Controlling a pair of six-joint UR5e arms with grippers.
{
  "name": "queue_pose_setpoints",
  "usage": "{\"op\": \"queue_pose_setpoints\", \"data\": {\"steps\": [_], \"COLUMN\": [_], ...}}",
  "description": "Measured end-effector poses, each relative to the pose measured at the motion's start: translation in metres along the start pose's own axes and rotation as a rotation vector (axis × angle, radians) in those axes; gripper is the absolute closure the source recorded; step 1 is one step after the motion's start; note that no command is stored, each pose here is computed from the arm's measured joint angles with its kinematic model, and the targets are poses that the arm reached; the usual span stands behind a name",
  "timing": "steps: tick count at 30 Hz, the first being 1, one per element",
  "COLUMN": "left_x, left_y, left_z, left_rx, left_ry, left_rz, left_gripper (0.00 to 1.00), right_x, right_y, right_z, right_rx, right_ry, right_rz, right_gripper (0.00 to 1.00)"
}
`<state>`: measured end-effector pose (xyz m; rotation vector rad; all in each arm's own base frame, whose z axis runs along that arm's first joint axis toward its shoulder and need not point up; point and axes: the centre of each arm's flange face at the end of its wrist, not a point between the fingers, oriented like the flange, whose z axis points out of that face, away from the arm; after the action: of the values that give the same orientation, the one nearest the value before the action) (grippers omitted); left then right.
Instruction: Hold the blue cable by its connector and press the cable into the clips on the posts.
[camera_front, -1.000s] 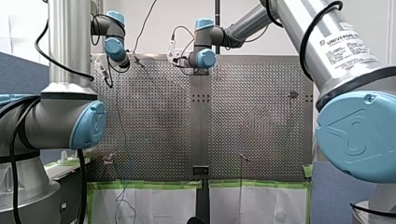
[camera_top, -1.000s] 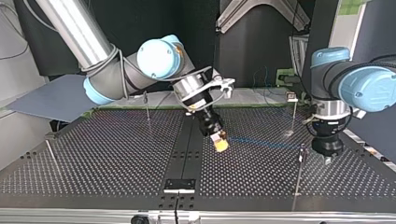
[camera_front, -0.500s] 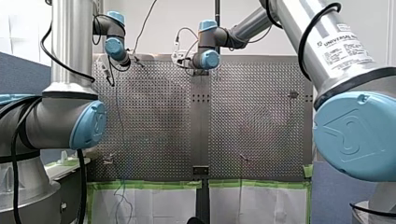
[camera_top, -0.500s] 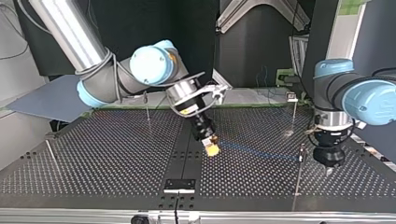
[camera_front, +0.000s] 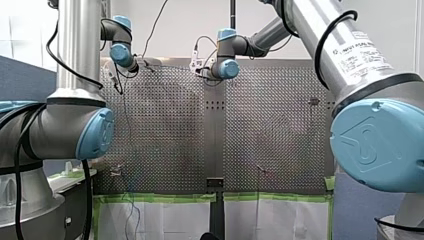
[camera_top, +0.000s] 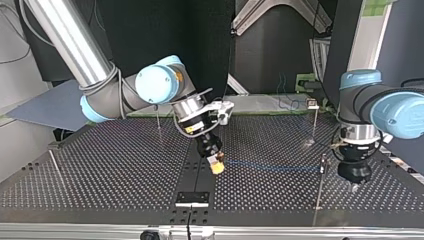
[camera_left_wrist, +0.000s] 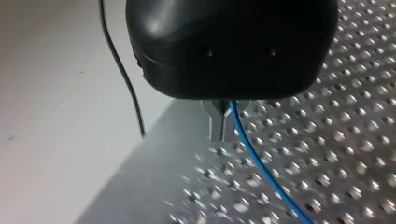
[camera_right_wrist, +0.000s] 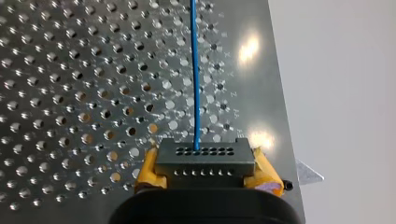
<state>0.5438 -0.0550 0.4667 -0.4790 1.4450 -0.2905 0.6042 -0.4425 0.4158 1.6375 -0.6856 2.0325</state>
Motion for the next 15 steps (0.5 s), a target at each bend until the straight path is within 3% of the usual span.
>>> {"op": "queue_pose_setpoints", "data": {"steps": [6, 13, 15], "left_x": [0.005, 0.006, 0.006], "left_y": [0.005, 0.005, 0.005], "left_z": [0.006, 0.007, 0.006], "left_rx": [-0.006, -0.007, -0.007], "left_ry": [0.009, 0.012, 0.013], "left_rz": [0.009, 0.011, 0.014], "left_gripper": [1.00, 1.00, 0.71], "right_x": [0.003, 0.001, 0.001], "right_y": [0.014, 0.018, 0.017], "right_z": [0.005, 0.005, 0.005], "right_rx": [-0.013, -0.016, -0.015], "right_ry": [0.009, 0.007, 0.006], "right_rz": [0.009, 0.011, 0.011], "right_gripper": [1.00, 1.00, 1.00]}}
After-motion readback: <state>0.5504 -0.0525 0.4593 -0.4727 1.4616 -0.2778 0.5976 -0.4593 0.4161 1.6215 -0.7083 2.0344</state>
